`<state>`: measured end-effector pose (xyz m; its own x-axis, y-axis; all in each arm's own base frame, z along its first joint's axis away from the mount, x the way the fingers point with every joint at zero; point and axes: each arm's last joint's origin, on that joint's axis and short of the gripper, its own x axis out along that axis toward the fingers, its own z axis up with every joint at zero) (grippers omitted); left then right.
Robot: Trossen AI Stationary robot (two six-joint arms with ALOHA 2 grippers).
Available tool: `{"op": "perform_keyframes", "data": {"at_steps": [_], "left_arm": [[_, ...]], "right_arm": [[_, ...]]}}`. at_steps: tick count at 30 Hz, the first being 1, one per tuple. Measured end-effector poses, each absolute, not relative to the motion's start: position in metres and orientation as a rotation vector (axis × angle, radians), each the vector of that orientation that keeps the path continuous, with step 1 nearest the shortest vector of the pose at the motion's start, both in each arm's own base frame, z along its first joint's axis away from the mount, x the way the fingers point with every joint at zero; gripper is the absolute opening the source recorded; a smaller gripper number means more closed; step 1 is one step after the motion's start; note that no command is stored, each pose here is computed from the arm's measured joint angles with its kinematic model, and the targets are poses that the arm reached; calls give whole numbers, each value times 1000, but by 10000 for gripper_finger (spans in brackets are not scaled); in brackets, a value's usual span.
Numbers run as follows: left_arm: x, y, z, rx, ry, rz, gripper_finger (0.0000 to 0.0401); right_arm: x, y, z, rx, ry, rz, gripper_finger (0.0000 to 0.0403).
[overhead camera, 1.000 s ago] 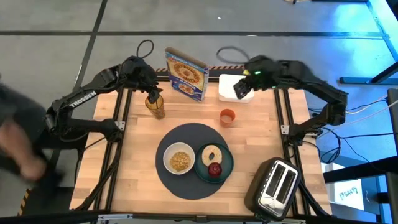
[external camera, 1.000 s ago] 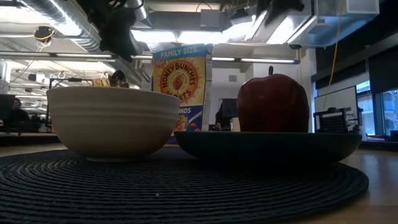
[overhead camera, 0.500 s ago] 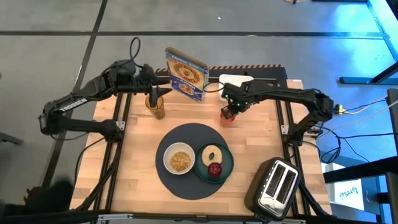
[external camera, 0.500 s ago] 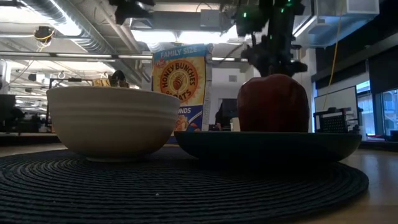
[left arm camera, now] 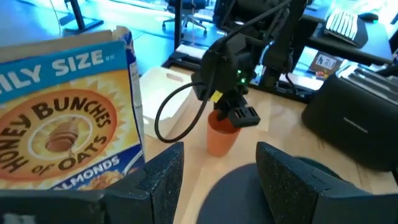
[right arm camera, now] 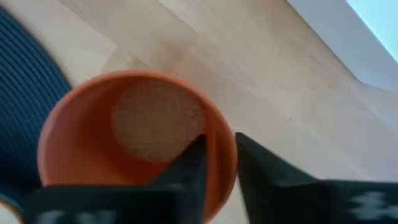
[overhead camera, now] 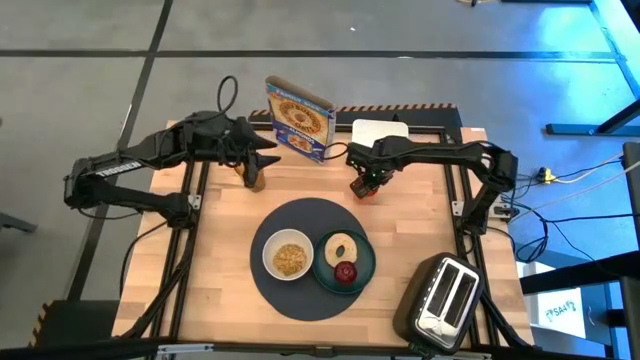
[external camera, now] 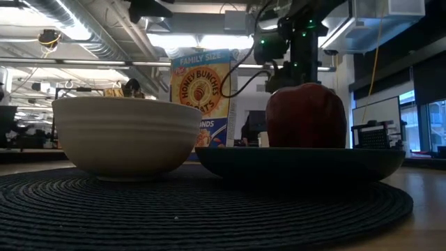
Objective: Arrange a breakfast setting
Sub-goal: Put the orange glass of milk on the table mat
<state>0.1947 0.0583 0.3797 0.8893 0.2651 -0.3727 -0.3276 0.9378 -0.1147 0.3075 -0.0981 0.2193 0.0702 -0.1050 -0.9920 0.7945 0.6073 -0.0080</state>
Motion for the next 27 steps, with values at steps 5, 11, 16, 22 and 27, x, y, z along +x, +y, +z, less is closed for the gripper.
{"op": "perform_keyframes", "data": {"at_steps": [5, 11, 16, 22, 27], "left_arm": [[175, 53, 385, -178, 361, 361, 195], [153, 50, 385, -200, 398, 470, 195], [146, 52, 379, -168, 462, 605, 195], [146, 52, 378, -166, 471, 605, 195], [146, 53, 378, -157, 472, 635, 195]], "right_arm": [[310, -98, 219, 627, 1354, -719, 12], [327, -80, 260, 625, 1259, -669, 5], [362, -47, 279, 621, 1095, -535, 3], [397, -30, 263, 597, 1121, -519, 1], [413, -31, 239, 592, 1199, -539, 1]]}}
